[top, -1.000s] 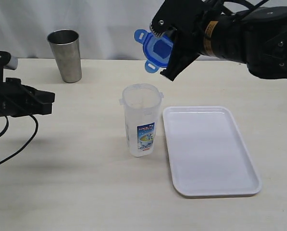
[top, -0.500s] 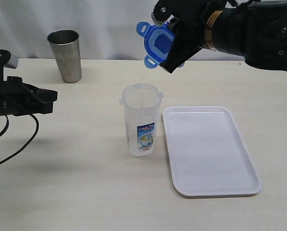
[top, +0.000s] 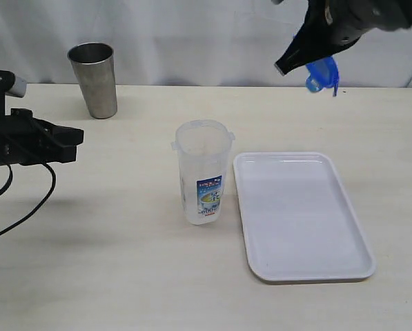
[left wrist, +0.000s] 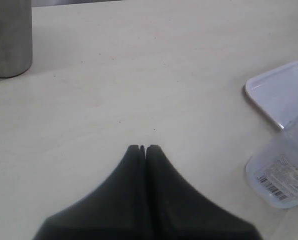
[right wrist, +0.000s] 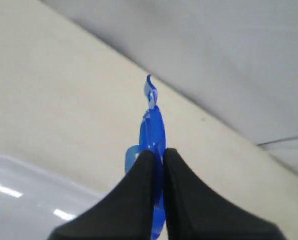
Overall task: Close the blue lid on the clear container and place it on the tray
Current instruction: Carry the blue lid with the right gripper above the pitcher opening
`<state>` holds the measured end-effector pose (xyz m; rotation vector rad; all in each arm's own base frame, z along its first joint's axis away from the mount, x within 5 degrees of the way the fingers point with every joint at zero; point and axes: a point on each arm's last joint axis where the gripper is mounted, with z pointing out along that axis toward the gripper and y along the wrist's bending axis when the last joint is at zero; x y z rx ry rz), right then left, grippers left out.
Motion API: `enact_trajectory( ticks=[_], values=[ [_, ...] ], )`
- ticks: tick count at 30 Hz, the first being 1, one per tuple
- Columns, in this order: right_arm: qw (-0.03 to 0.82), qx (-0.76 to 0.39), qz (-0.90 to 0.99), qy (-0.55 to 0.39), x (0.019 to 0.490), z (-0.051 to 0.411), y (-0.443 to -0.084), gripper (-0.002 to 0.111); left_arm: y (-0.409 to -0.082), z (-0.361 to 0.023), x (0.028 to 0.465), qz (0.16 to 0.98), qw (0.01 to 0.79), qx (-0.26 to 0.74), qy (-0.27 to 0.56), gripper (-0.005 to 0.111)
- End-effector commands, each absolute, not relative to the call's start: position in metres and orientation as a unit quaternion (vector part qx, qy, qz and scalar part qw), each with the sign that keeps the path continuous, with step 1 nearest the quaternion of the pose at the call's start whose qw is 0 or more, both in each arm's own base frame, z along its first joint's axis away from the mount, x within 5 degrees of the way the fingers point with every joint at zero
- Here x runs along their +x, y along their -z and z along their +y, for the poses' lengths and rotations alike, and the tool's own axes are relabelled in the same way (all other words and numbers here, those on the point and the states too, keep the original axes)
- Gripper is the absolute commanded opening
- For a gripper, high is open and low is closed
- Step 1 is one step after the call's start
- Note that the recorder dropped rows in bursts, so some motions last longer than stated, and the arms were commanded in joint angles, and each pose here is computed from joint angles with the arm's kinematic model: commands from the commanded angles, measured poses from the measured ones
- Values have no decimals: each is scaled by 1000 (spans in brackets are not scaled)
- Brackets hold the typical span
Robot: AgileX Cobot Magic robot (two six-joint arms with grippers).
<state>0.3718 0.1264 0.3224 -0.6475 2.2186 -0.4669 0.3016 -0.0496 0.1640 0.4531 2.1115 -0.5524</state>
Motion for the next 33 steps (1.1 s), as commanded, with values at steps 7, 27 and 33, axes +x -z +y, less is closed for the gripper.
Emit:
enact_trajectory(
  ticks=[7, 27, 33],
  values=[
    [297, -331, 893, 73, 357, 187, -339, 4, -166, -52, 300, 846, 443, 189, 227, 0],
    [307, -371, 867, 128, 323, 238, -338, 4, -167, -55, 298, 836, 446, 209, 242, 0],
    [293, -359, 875, 143, 320, 235, -340, 4, -169, -59, 296, 826, 448, 227, 258, 0]
  ],
)
